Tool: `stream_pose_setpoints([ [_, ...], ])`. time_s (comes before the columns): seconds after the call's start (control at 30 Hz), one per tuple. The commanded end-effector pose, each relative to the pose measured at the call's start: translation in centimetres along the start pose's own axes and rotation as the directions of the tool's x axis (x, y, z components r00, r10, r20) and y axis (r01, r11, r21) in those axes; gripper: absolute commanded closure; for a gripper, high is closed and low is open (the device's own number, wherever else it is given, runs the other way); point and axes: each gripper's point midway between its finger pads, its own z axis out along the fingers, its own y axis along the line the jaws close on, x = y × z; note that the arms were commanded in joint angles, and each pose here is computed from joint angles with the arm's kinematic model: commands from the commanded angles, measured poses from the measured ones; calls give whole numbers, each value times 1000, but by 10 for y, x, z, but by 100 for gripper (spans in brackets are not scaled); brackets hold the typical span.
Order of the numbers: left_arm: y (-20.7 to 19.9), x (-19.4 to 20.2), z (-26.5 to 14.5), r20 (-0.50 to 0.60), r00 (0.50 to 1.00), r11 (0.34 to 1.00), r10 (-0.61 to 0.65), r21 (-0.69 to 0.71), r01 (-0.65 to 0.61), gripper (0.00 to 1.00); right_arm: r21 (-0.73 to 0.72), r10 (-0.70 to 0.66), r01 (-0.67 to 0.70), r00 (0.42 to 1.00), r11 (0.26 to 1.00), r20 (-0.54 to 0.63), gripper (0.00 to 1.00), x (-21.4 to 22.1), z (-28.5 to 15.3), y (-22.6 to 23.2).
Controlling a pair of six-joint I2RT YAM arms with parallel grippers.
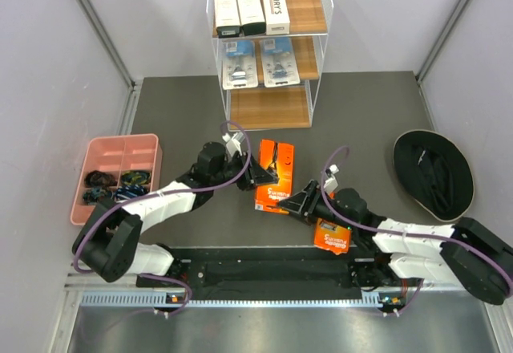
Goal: Place and organize the shaving razors onto the shelf
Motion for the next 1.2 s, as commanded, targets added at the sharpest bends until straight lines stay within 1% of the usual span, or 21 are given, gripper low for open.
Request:
stream_pose_setpoints([
  [0.0,-32,-9,-7,46,998,990,44,131,-50,87,-202,8,3,999,979,52,42,-15,3,49],
  [0.1,-30,-4,-7,34,999,988,18,151,-23,87,-241,21,-7,998,970,56,45,-16,2,55],
  [0.23,-30,-2,-9,45,999,985,-5,171,-3,87,-287,45,-26,997,958,59,47,-18,2,63],
  [0.33,-29,-2,-9,50,999,984,-16,176,7,87,-301,48,-32,998,953,43,54,-16,4,65],
  [0.37,-30,-3,-9,55,998,984,-15,178,5,87,-306,50,-36,998,951,39,58,-16,5,66],
  [0.43,-31,-4,-9,57,998,984,-16,179,5,87,-322,62,-46,997,946,37,63,-16,4,67],
  [0.53,-32,-5,-9,59,998,984,-17,180,6,86,-331,81,-62,996,942,44,74,-17,2,66],
  [0.57,-31,-4,-9,56,998,984,-15,180,5,85,-325,87,-67,995,943,48,84,-17,1,63],
  [0.6,-31,-4,-9,58,998,984,-14,179,4,82,-322,89,-69,995,944,47,87,-16,1,62],
  [0.63,-30,-3,-10,57,998,984,-15,178,5,75,-321,92,-71,995,944,49,89,-17,2,61],
  [0.67,-30,-3,-10,55,998,984,-11,179,1,66,-318,91,-71,995,945,49,93,-16,1,60],
  [0.7,-30,-2,-10,52,999,984,-7,179,-2,51,-318,91,-70,995,946,51,94,-17,1,60],
  [0.8,-25,1,-10,48,999,986,-7,167,-1,35,-316,92,-71,994,946,53,98,-18,0,61],
  [0.83,-24,2,-10,45,999,987,-9,162,1,27,-314,92,-70,994,947,55,98,-18,0,60],
  [0.93,-20,3,-10,42,999,990,-6,142,0,18,-308,92,-70,994,949,57,100,-18,-1,60],
  [1.1,-6,-1,-14,62,998,997,22,74,-26,15,-274,101,-79,993,959,68,100,-18,-3,51],
  [1.17,4,-1,-17,66,998,1000,12,28,-14,14,-266,101,-78,992,961,76,100,-19,-5,49],
])
